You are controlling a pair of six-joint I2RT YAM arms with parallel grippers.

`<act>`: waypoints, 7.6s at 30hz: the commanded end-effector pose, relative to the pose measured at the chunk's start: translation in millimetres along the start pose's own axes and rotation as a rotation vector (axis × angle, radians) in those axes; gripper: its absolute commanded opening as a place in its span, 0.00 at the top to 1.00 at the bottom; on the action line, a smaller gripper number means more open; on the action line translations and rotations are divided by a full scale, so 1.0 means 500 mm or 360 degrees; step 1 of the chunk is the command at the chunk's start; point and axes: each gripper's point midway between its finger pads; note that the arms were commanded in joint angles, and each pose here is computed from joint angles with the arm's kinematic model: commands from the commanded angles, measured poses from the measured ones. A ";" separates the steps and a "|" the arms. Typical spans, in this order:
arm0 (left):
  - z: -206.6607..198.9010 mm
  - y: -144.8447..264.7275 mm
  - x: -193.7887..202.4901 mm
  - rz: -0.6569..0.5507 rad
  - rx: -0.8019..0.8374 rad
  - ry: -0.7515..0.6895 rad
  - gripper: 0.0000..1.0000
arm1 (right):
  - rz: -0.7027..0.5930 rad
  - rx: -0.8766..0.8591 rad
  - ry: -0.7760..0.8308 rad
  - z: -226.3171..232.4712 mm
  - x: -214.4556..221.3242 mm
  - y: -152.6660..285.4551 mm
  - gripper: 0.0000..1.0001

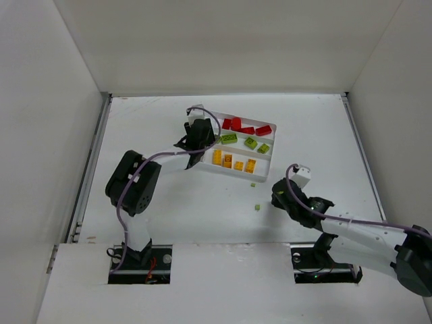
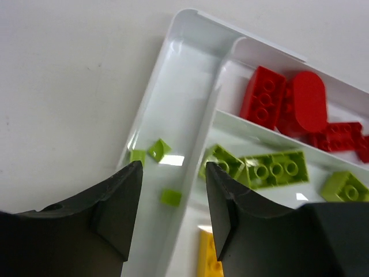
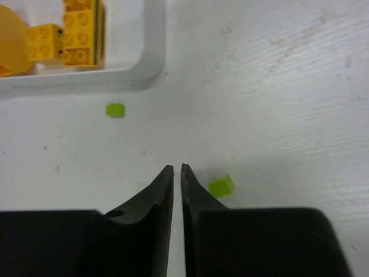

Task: Sort the legos into containers by color

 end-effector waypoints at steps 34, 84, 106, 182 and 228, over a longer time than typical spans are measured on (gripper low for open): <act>-0.016 0.345 0.099 -0.0064 0.0526 0.0118 0.55 | 0.0283 0.0433 -0.0006 -0.016 0.054 -0.050 0.75; 0.235 0.311 0.024 -0.0305 0.0075 0.0620 0.54 | -0.0116 -0.0479 0.0234 0.632 -0.203 -0.267 0.51; 0.217 0.315 0.030 -0.0285 0.0127 0.0632 0.54 | 0.0056 -0.0045 0.0376 0.166 -0.003 -0.131 0.55; 0.250 0.319 0.011 -0.0397 0.0101 0.0688 0.43 | -0.0205 -0.0454 0.0313 0.622 -0.192 -0.303 0.67; 0.255 0.317 0.009 -0.0355 -0.0338 0.0329 0.00 | 0.0348 -0.0013 0.0538 0.103 0.125 -0.009 0.64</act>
Point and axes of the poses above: each gripper's point midway between its finger pads, its own y axis back along the fingers, its own z axis along the line the jaws close on, x = y × z, and after that the axes turned 4 degrees about y, right-handed
